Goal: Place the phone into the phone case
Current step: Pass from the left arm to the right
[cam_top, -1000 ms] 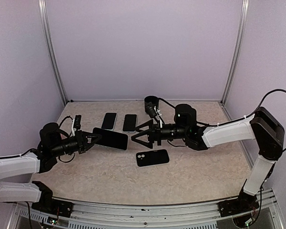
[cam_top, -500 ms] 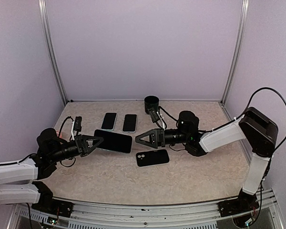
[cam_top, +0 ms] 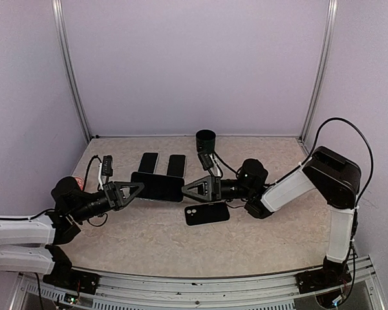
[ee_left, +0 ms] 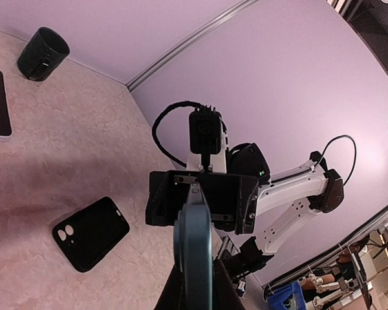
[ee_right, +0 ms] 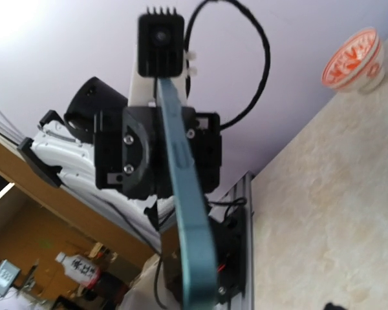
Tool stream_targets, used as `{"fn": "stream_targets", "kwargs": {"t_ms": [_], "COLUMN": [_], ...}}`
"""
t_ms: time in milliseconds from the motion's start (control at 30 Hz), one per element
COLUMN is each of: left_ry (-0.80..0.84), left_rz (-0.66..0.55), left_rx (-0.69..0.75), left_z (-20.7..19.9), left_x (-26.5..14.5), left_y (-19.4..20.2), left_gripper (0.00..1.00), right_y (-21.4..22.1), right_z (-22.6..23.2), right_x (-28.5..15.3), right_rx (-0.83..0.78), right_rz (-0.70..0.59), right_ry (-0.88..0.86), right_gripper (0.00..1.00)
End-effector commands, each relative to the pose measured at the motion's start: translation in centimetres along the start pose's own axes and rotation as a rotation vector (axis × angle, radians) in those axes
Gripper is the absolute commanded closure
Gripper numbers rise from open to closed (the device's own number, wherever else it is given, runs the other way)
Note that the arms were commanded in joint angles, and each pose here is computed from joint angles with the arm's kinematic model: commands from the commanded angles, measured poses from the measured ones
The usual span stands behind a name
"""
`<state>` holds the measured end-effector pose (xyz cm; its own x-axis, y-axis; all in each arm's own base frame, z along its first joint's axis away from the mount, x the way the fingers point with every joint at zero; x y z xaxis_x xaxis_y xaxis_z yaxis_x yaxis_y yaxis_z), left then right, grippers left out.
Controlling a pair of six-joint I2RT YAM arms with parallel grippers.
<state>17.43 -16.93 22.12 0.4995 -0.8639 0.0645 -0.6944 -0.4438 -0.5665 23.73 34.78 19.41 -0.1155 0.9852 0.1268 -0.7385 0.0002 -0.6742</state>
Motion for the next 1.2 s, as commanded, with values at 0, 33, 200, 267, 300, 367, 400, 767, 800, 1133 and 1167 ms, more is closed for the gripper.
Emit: {"fn": "stream_targets", "kwargs": {"t_ms": [0,33,200,267,300,367,400,767,800,1133,1167], "left_ry": [0.089,0.088,0.077,0.076,0.081,0.083,0.081,0.05,0.046,0.014,0.012], "left_rz": [-0.066,-0.064,-0.069,-0.068,-0.067,-0.066,-0.061,-0.05,-0.05,-0.058,-0.056], "left_rx": [0.034,0.034,0.032,0.026,0.025,0.02,0.015,0.026,0.029,0.015,0.012], "left_z": [-1.4,-1.3,-0.8,-0.6,-0.6,-0.4,-0.2,0.1,0.1,0.5,0.6], "left_x": [0.3,0.5,1.0,1.2,1.3,1.6,1.8,3.4,3.5,3.4,3.4], "left_y": [-0.8,-0.8,-0.6,-0.5,-0.5,-0.4,-0.3,0.2,0.2,0.4,0.5], "left_gripper": [1.0,1.0,1.0,1.0,1.0,1.0,1.0,1.0,1.0,1.0,1.0], "right_y": [-0.2,-0.3,-0.8,-0.9,-0.9,-0.8,-0.9,-0.9,-0.9,-0.7,-0.6], "right_z": [1.0,1.1,1.8,1.9,1.9,1.9,2.0,2.5,2.6,2.5,2.5], "right_x": [1.7,1.9,2.7,2.9,2.9,3.1,3.1,3.2,3.2,3.1,3.1], "right_rx": [-0.009,-0.013,-0.021,-0.014,-0.013,-0.002,-0.001,0.039,0.039,0.037,0.036], "right_rz": [0.005,0.005,-0.006,-0.009,-0.012,-0.015,-0.017,-0.036,-0.038,-0.041,-0.04], "right_ry": [-0.1,-0.104,-0.12,-0.127,-0.13,-0.132,-0.139,-0.18,-0.182,-0.193,-0.195], "right_gripper": [0.16,0.17,0.18,0.19,0.19,0.2,0.21,0.29,0.3,0.57,0.6]}}
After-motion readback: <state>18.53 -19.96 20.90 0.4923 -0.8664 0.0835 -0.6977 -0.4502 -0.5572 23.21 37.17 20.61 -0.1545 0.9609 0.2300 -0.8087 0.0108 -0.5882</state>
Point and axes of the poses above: each gripper's point midway between its finger pads, its own x axis out along the fingers, its own z axis along the line the jaws close on, y = z × x, the point moved 9 cm from there along -x, back along the fingers, and after that the axes turned 3 degrees about -x, right-handed, at the moved point
